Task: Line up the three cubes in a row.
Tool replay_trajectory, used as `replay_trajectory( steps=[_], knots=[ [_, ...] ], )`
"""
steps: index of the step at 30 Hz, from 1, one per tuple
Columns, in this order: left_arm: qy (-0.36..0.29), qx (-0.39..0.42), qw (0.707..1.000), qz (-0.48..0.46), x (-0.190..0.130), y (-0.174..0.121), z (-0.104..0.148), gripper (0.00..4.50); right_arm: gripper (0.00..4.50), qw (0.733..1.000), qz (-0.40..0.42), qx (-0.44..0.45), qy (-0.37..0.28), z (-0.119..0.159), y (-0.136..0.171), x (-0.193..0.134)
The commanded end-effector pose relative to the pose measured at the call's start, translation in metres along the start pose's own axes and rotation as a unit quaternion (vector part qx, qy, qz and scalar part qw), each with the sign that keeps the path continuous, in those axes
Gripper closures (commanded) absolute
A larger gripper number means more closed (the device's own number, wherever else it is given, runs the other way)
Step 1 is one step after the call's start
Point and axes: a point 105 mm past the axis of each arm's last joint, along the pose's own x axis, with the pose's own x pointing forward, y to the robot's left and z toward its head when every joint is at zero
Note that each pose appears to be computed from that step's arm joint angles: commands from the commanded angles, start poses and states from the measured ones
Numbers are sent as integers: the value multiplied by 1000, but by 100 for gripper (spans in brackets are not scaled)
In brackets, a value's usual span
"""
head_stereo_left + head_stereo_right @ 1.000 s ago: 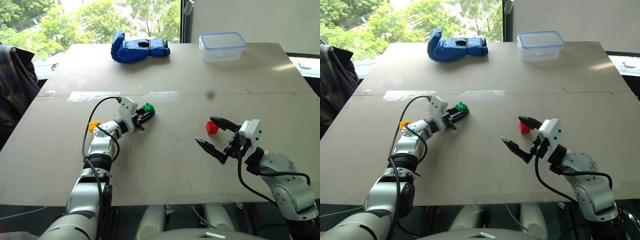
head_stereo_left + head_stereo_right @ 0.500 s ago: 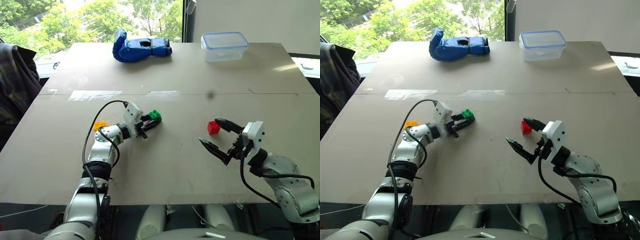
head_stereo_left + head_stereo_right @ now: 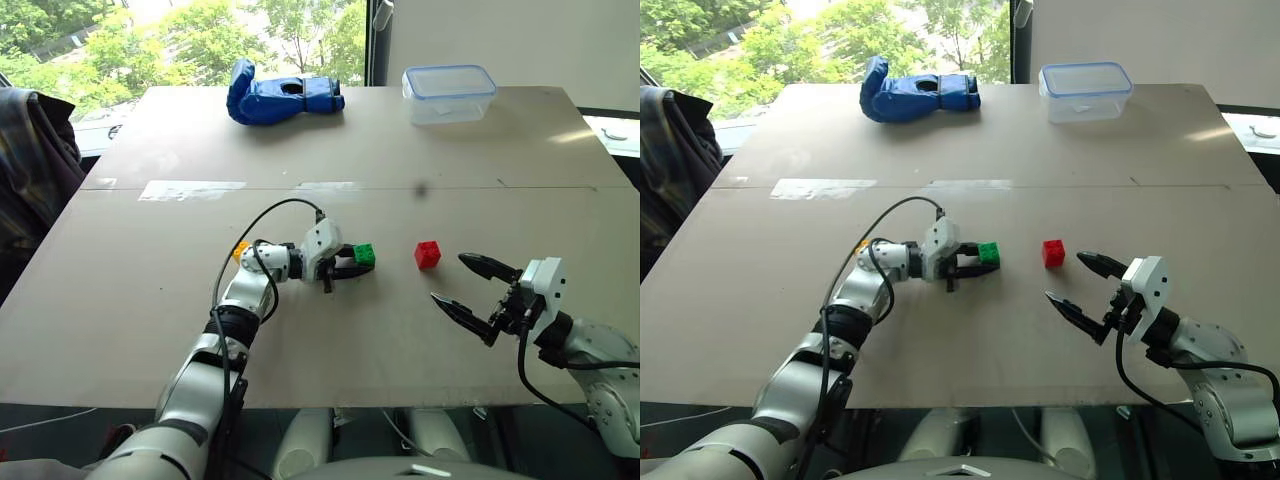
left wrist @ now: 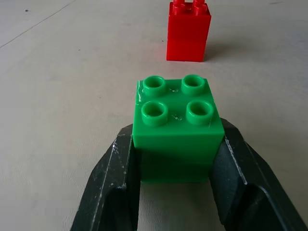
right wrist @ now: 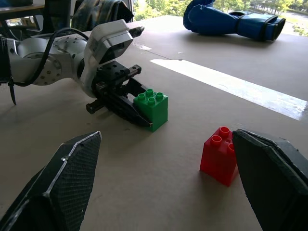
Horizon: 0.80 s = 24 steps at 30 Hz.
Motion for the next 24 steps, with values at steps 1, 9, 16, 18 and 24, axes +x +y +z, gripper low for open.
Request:
replay_trajectory(
  steps=[1,9,16,18,24],
  knots=[
    [10,22,999,-39,7,-3,0,318,0,1000,-8,-18,-23,13,-1,-4],
    [5,19,997,-77,12,-8,-2,318,0,999,-21,-18,-28,12,1,-6],
    [3,23,997,-77,14,-5,0,318,0,999,-17,-19,-28,12,3,-6],
    [4,20,996,-81,13,-4,1,318,0,999,-16,-20,-27,12,2,-6],
    [13,11,996,-93,7,-6,-3,318,0,999,-14,-23,-26,12,2,-6]
  ],
)
